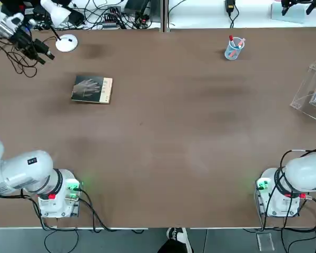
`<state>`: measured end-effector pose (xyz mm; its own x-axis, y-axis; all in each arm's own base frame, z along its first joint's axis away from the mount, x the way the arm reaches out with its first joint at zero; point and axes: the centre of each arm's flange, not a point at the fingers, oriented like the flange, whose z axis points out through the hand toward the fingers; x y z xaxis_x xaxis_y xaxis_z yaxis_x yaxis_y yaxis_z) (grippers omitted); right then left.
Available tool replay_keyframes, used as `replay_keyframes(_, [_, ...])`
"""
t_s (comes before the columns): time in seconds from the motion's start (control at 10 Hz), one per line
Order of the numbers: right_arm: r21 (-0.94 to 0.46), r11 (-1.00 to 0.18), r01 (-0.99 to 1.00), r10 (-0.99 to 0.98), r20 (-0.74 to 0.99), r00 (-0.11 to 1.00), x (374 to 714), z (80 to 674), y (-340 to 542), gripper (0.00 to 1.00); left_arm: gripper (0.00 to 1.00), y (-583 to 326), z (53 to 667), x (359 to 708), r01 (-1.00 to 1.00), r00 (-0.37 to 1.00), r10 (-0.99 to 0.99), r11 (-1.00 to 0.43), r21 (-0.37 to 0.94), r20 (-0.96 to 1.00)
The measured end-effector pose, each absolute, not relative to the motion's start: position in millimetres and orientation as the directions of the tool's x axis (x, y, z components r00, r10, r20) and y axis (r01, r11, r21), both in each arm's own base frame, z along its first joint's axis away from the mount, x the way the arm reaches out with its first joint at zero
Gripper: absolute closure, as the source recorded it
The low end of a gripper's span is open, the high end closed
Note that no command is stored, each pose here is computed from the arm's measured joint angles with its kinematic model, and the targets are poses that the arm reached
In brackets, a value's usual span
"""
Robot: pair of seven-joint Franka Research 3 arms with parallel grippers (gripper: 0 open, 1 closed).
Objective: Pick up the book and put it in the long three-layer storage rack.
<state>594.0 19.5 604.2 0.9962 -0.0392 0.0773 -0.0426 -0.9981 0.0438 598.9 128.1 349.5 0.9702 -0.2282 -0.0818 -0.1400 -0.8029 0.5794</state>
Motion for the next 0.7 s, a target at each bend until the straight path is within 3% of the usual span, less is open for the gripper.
replay_keyframes(0.7, [0.044,-0.998,-0.043,-0.039,0.076,0.996,594,604,20,0.0,0.01,142,246,594,-0.048,0.977,-0.186,-0.663,0.747,-0.102])
